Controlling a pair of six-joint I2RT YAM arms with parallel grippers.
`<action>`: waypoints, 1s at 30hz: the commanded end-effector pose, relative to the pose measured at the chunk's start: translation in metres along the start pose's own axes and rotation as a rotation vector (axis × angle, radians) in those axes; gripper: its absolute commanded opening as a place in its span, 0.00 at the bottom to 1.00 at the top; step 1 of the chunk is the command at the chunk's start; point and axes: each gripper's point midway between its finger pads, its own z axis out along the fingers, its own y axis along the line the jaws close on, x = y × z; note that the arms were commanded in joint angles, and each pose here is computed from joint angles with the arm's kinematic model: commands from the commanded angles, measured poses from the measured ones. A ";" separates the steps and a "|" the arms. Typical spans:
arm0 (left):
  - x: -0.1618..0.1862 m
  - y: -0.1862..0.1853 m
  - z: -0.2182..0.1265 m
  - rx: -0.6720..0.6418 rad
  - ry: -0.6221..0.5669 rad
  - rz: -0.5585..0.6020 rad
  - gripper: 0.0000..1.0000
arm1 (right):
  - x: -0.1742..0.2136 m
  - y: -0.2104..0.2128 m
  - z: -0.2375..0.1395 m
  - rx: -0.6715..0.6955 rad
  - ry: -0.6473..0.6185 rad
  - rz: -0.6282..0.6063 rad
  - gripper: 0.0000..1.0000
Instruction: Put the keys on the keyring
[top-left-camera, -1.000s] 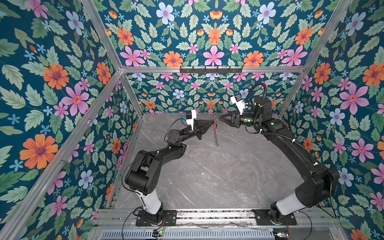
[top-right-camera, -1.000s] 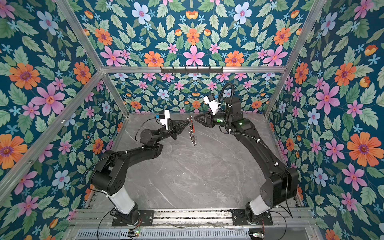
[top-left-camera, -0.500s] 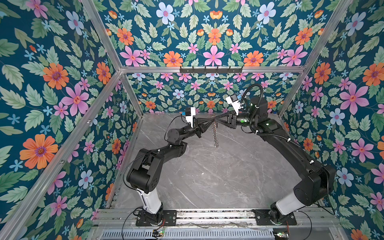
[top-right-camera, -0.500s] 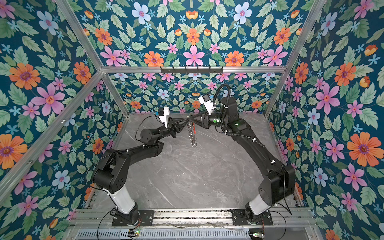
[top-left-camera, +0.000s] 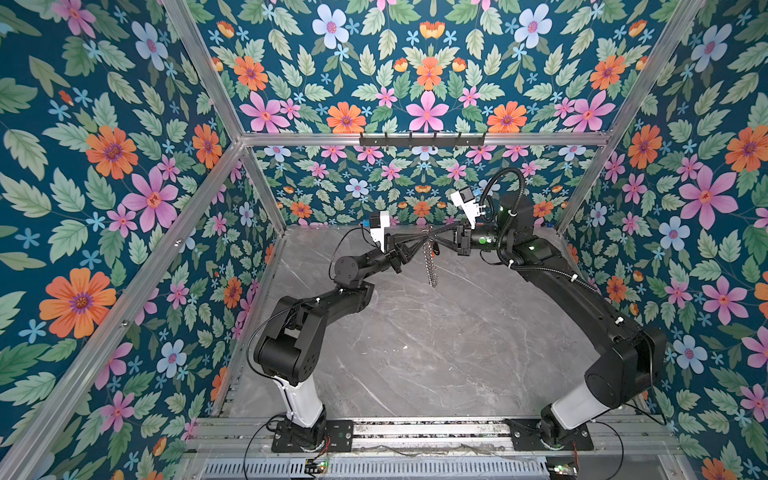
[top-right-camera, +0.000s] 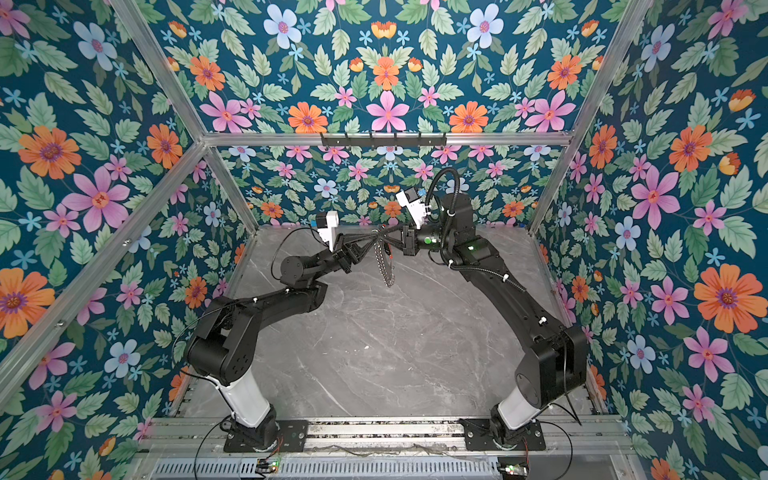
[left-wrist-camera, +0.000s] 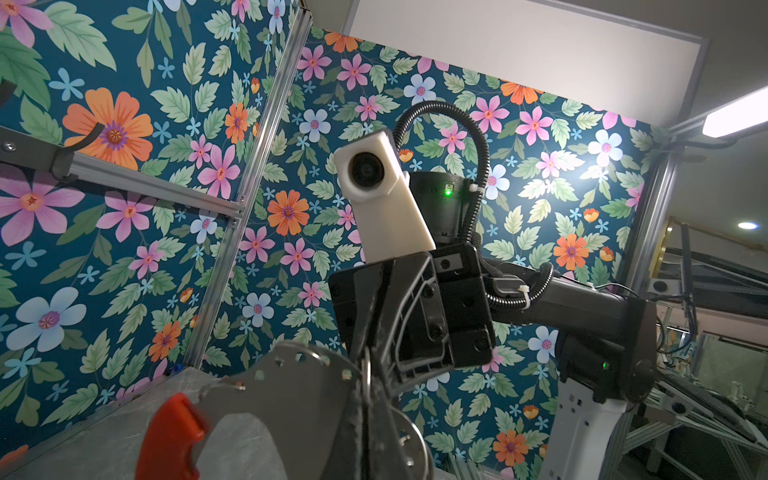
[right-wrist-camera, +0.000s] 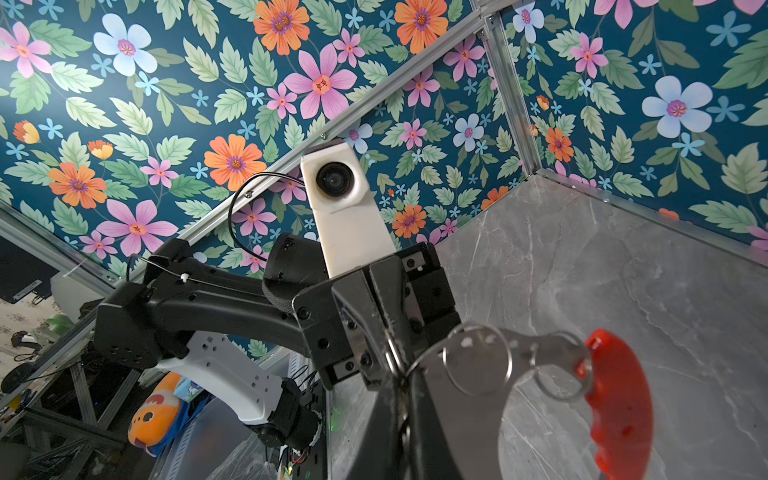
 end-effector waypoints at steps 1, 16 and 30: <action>-0.008 -0.008 0.001 0.029 -0.028 0.034 0.00 | -0.007 0.008 0.001 -0.031 -0.019 -0.033 0.04; 0.002 -0.004 -0.002 0.015 0.007 0.065 0.23 | -0.009 0.008 0.002 -0.003 -0.030 -0.065 0.00; 0.044 0.025 -0.043 -0.066 0.518 0.435 0.38 | 0.031 -0.031 0.000 0.187 0.140 -0.147 0.00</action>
